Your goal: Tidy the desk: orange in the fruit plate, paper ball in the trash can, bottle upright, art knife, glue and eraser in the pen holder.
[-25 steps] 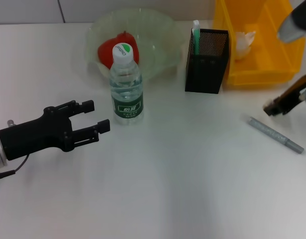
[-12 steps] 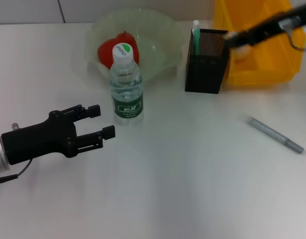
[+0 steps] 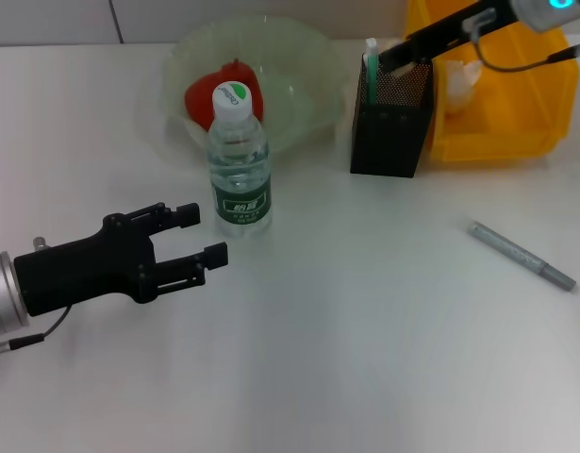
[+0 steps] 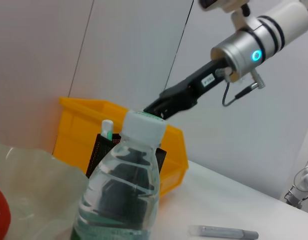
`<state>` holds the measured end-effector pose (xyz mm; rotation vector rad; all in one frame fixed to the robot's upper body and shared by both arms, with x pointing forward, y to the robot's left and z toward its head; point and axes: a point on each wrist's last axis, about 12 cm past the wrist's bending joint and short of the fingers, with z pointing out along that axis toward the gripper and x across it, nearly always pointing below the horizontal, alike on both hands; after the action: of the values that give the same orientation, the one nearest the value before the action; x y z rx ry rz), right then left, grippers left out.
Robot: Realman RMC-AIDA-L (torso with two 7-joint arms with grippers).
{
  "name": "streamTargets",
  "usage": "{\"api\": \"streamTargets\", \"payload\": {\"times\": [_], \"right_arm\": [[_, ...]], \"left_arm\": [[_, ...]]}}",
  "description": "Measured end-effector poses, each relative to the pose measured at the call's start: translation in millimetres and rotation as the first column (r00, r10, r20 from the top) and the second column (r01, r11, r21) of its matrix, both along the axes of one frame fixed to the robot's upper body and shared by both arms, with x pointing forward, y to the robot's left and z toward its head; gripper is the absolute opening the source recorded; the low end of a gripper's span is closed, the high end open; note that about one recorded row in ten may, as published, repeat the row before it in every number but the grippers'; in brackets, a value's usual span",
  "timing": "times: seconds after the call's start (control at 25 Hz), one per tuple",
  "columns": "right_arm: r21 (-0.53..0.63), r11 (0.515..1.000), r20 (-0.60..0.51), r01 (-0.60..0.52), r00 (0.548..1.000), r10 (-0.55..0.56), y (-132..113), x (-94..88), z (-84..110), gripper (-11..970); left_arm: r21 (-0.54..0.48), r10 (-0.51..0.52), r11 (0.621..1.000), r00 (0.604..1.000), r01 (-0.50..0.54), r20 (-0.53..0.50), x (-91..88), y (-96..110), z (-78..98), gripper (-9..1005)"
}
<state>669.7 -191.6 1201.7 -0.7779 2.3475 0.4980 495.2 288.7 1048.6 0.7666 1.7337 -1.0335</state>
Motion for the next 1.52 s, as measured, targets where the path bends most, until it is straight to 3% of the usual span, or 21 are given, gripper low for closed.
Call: {"api": "streamTargets", "payload": {"times": [0.4,0.6,0.72,0.84,0.92,0.96,1.08,1.12,1.52], "right_arm": [[-0.012,1.0,-0.014,-0.008,1.0,0.008,4,2.2,-10.0,286],[-0.013,1.0,-0.012,-0.023,1.0,0.023,3,-0.6,-5.0,423],[-0.044,0.995,-0.024,-0.086,0.996,0.085,-7,-15.0,17.2,505],[-0.103,0.987,-0.049,-0.126,0.991,0.121,-15,-26.9,29.4,522],[-0.212,0.968,-0.098,-0.138,0.988,0.119,-26,-41.4,31.4,534],[-0.212,0.968,-0.098,-0.138,0.988,0.119,-26,-41.4,31.4,531],[-0.3,0.942,-0.159,-0.153,0.981,0.109,-29,-51.2,11.8,524],[-0.353,0.918,-0.205,-0.18,0.972,0.112,-28,-56.0,-7.4,521],[-0.391,0.898,-0.259,-0.199,0.961,0.1,-26,-57.5,-55.8,402]], "left_arm": [[-0.002,-0.001,1.0,1.0,0.001,-0.001,-1.2,0,-0.2,772],[0.0,0.0,1.0,1.0,0.0,-0.002,-1.8,1,-0.4,772],[-0.001,0.0,1.0,1.0,0.0,-0.003,-1.4,2,0.2,772],[-0.002,0.001,1.0,1.0,-0.001,-0.005,-1.1,4,1.3,772],[-0.003,0.0,1.0,1.0,0.0,-0.005,-1.3,4,1.5,772],[-0.003,0.0,1.0,1.0,0.0,-0.005,-1.3,4,1.5,772],[-0.002,0.007,1.0,1.0,-0.007,-0.008,-2.1,5,0.4,773],[-0.002,0.01,1.0,1.0,-0.01,-0.008,-2.2,6,0.2,773],[0.003,0.018,1.0,1.0,-0.018,-0.009,-1.3,7,-0.1,772]]}}
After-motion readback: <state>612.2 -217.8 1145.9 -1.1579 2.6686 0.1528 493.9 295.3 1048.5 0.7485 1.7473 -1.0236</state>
